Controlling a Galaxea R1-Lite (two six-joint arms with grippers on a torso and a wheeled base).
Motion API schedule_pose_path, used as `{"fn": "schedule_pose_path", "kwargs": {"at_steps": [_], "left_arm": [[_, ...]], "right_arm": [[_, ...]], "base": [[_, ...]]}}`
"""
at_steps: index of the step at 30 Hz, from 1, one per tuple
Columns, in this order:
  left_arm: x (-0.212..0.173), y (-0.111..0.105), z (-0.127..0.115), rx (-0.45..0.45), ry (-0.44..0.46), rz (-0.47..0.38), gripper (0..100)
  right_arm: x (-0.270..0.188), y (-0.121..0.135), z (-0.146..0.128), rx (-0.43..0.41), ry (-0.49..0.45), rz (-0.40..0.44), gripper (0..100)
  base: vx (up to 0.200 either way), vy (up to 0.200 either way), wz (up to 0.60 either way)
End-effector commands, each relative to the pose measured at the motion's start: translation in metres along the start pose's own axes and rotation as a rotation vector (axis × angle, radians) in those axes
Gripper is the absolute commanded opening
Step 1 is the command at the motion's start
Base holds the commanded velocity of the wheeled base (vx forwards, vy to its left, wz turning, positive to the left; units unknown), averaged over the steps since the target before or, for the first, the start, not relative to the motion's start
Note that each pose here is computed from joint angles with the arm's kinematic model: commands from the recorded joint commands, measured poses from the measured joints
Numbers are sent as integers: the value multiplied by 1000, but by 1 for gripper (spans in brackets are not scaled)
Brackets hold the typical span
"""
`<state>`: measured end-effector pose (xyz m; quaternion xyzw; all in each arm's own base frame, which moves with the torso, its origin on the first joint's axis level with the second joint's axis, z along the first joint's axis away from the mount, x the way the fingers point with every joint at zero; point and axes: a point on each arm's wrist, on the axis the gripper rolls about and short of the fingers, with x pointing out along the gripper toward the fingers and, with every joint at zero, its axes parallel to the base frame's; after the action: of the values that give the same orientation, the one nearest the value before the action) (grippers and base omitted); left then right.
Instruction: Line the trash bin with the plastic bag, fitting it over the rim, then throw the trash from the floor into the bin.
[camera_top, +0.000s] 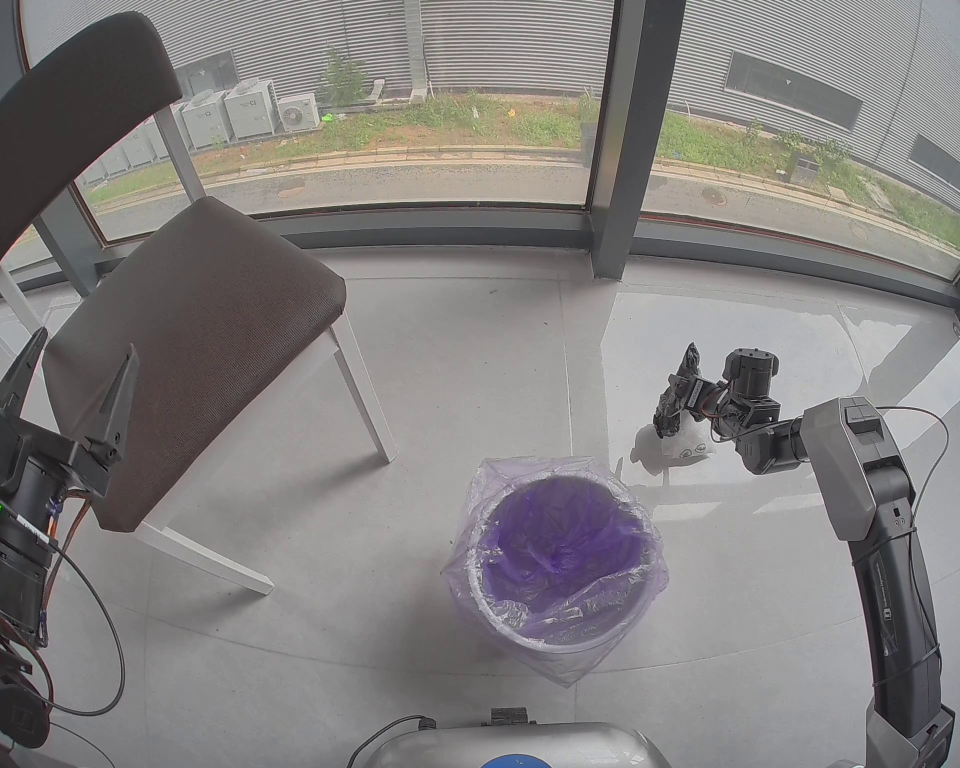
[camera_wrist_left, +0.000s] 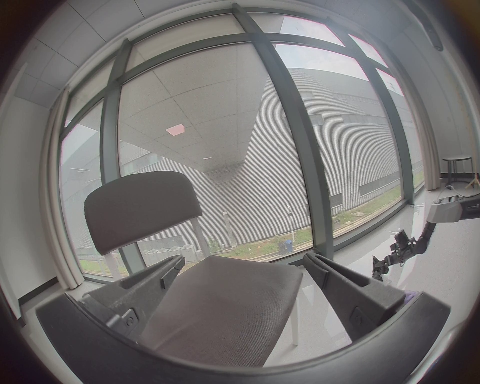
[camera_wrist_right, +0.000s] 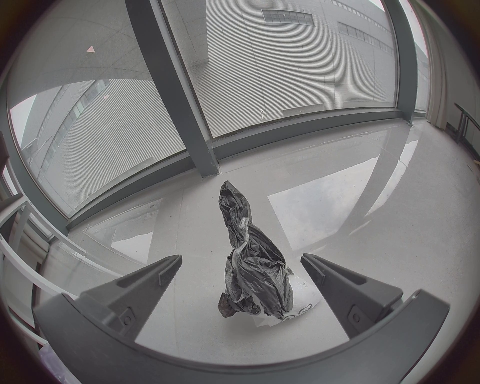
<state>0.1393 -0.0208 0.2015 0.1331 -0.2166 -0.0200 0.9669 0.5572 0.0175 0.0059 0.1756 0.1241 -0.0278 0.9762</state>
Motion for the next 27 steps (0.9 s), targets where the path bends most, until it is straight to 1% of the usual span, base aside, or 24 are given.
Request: {"fn": "schedule_pose_path", "kwargs": {"at_steps": [1,5,11,27], "left_arm": [[3,-1,-4,-1,1,-32,100],[4,-2,-7,2,13,-46,100],[3,-1,-7,13,13,-45,100],[-3,-1,-5,13,3,-44,100]], "right_arm": [[0,0,1,-3,-2,0,100],[0,0,1,-3,-1,-1,100],[1,-2,-3,-12,11,-5,100],[7,-14,-25,-37,54,-25,100]], "base": [[200,0,0],[200,0,0],[0,0,0],[0,0,0]]}}
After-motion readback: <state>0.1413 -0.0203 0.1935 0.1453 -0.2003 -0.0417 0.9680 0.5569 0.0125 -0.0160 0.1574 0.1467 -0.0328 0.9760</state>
